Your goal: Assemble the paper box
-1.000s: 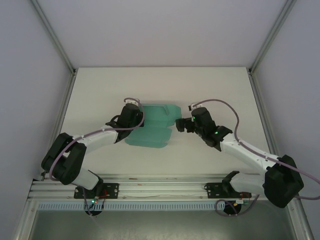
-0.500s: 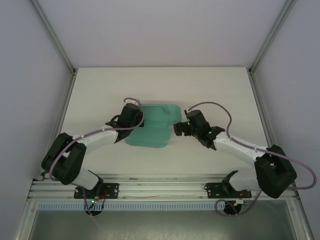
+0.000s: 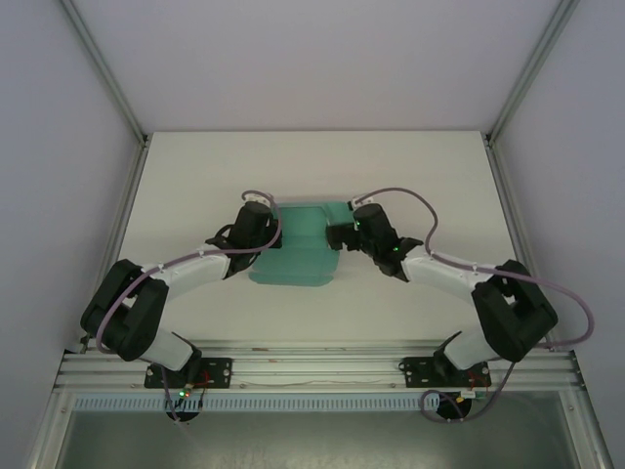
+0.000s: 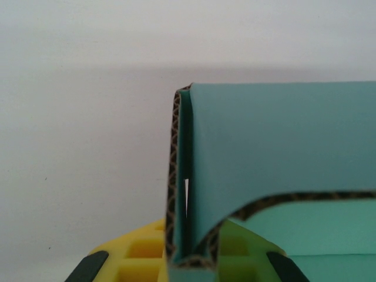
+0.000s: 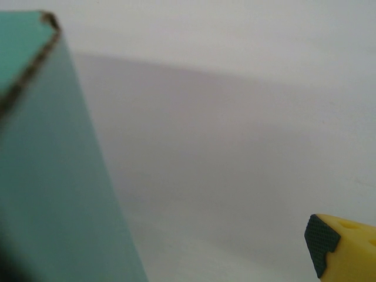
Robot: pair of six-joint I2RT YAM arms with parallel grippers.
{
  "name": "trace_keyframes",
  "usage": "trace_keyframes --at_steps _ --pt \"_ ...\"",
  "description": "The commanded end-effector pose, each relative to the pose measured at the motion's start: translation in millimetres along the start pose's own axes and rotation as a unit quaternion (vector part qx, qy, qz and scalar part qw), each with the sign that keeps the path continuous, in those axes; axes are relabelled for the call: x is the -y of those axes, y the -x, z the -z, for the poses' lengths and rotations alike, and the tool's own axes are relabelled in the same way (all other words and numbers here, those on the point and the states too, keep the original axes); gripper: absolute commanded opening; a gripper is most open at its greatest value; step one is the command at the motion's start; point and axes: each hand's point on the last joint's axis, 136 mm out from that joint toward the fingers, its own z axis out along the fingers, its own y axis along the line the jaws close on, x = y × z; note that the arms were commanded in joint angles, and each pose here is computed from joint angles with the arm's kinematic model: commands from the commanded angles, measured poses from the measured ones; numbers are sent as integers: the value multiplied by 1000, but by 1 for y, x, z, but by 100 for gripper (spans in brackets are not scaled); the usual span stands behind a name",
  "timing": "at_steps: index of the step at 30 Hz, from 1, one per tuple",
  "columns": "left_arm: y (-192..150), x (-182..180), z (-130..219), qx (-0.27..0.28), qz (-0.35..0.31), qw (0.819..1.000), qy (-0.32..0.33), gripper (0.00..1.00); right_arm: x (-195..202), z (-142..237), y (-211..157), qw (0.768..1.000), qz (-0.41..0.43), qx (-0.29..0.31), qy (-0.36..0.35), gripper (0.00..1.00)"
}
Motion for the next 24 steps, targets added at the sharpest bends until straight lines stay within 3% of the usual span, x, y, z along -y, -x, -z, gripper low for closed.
trace_keyframes --at_steps 1,8,13,18,24 --pt "10 9 -3 4 18 1000 -16 0 -17 -7 24 999 6 40 18 100" --pt "6 6 -7 -3 22 1000 -4 0 -12 -24 28 998 -7 50 -40 100" --pt "5 -4 -8 -3 9 1000 24 0 -19 -13 34 998 -14 60 -14 100" --pt "9 -6 -3 5 -2 1000 26 0 -11 35 39 997 -21 77 -1 100" --pt "15 -1 5 19 -15 1000 8 0 -25 112 53 985 -36 122 117 100"
